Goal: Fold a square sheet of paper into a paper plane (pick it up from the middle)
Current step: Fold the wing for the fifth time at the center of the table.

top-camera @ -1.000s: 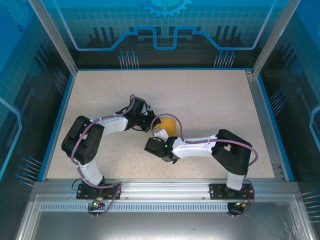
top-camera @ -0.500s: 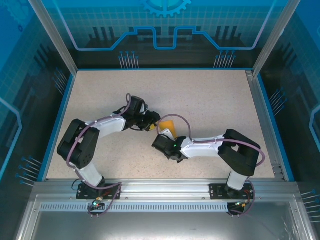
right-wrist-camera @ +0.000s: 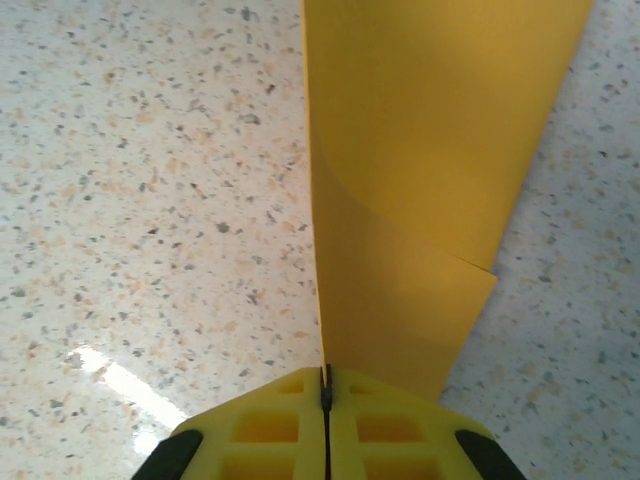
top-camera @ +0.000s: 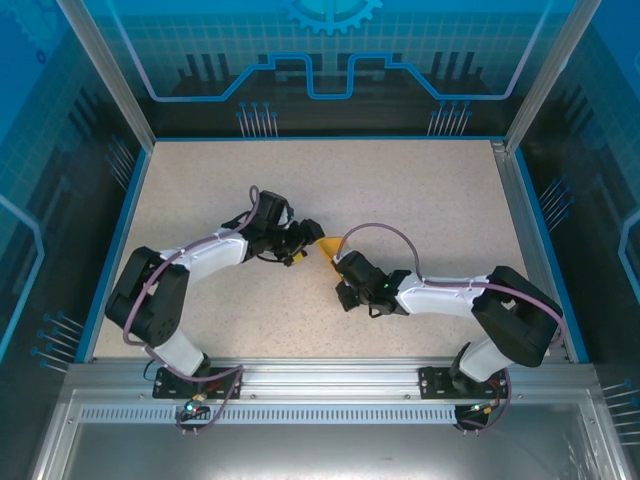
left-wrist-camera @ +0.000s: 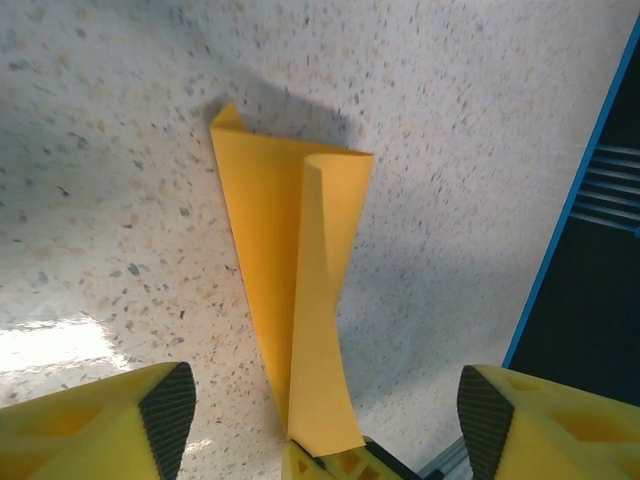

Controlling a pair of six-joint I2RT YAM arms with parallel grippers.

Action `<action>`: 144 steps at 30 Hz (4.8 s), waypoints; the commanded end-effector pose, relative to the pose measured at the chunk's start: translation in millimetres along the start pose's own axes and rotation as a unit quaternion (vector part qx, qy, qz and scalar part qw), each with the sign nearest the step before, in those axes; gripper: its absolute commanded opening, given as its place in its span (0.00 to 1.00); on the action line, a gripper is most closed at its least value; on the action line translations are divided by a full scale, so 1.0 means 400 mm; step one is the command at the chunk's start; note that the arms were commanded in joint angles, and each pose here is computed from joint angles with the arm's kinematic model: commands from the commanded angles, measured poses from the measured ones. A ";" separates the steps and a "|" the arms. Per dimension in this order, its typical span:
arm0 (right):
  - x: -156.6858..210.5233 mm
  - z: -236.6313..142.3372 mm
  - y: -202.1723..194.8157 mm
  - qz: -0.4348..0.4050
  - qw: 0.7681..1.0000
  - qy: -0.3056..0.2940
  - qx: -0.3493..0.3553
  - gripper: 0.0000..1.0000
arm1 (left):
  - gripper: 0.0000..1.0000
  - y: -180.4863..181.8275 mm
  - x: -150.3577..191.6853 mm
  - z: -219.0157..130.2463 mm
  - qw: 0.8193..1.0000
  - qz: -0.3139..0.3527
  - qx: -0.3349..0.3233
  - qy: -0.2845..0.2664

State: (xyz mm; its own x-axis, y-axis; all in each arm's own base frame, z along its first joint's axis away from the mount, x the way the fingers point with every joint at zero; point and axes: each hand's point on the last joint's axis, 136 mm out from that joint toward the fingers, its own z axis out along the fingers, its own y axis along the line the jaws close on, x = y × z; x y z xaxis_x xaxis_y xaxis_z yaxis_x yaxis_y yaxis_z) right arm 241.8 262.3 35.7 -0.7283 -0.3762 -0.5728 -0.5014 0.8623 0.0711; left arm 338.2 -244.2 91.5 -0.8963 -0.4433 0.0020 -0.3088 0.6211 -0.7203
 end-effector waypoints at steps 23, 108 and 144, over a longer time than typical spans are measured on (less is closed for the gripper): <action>0.005 0.006 -0.015 -0.012 1.000 -0.004 0.009 0.20 | 0.08 0.029 0.029 0.100 0.991 -0.047 -0.083 0.092; -0.057 0.065 0.012 0.248 0.906 0.038 -0.343 0.00 | 0.48 0.046 0.039 -0.015 0.997 0.065 -0.051 0.011; 0.001 0.119 -0.060 0.394 0.876 0.082 -0.267 0.00 | 0.46 -0.035 0.069 0.112 0.991 0.117 0.036 0.050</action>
State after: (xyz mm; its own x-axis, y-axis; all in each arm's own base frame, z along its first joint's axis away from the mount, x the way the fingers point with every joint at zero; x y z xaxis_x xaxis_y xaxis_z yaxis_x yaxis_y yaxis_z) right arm 276.6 272.8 15.2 -0.9910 0.1001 -0.0887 -0.0205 0.5419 0.8402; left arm 322.4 -279.8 55.6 -0.9655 -0.2511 -0.0684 -0.1256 0.6798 -0.7225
